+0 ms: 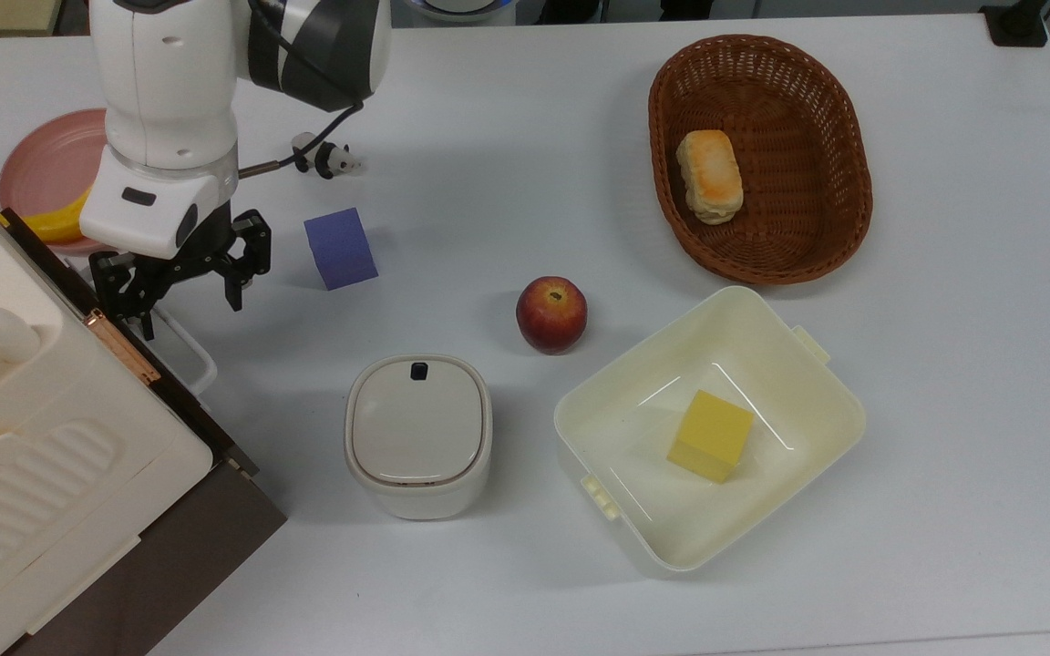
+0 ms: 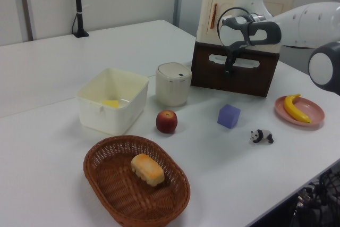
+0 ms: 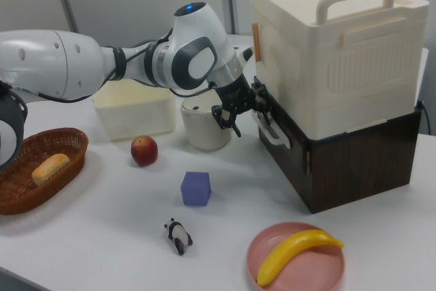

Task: Slide the drawer open
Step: 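Lower the gripper and close it on the drawer handle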

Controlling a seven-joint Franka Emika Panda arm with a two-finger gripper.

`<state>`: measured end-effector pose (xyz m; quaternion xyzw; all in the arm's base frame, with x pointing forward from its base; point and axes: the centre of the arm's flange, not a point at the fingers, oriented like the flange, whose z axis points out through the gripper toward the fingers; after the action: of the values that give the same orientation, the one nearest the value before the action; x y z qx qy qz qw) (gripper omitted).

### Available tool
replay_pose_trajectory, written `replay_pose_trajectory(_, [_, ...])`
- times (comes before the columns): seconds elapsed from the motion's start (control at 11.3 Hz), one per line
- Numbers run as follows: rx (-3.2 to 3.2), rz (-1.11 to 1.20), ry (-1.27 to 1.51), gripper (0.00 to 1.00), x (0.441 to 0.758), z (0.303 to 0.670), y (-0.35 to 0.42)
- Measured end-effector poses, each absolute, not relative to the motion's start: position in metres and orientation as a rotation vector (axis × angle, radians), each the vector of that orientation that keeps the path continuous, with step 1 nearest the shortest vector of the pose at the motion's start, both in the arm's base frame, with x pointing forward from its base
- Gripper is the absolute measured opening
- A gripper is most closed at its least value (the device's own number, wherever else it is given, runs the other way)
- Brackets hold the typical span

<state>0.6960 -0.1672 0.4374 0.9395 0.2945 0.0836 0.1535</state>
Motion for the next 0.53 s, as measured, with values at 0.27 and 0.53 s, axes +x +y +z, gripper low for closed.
replay_pose_trajectory(0.27, [2.695, 0.24, 0.842, 0.85, 0.696, 0.4374, -0.167])
replay_pose_trajectory(0.53, [2.697, 0.242, 0.837, 0.82, 0.6963, 0.4375, -0.1662])
